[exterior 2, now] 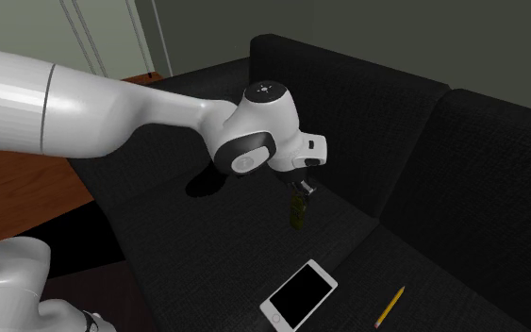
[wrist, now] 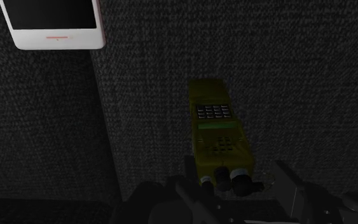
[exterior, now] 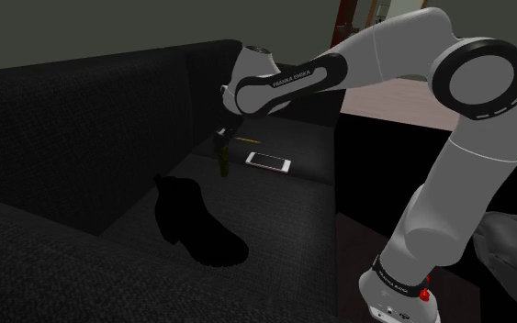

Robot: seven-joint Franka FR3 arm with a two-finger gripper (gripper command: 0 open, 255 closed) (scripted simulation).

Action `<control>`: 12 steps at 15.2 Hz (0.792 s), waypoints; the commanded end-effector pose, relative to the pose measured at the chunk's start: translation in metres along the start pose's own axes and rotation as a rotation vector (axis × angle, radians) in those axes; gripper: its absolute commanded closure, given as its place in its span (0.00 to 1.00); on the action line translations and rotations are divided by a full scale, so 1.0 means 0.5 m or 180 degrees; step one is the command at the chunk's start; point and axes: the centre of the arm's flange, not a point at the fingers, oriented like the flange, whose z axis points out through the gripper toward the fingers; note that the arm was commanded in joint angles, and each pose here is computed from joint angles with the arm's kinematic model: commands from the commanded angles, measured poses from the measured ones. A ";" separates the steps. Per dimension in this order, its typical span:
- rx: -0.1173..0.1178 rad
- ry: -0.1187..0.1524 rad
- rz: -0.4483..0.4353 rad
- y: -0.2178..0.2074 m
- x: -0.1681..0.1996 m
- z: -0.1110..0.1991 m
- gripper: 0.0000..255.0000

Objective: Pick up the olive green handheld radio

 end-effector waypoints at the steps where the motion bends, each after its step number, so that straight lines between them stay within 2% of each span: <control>1: 0.0003 -0.0004 -0.0002 -0.001 0.000 0.001 1.00; 4: 0.0003 -0.0004 -0.0002 -0.002 0.001 0.002 1.00; 12: 0.0003 -0.0004 -0.0002 -0.001 0.028 -0.078 1.00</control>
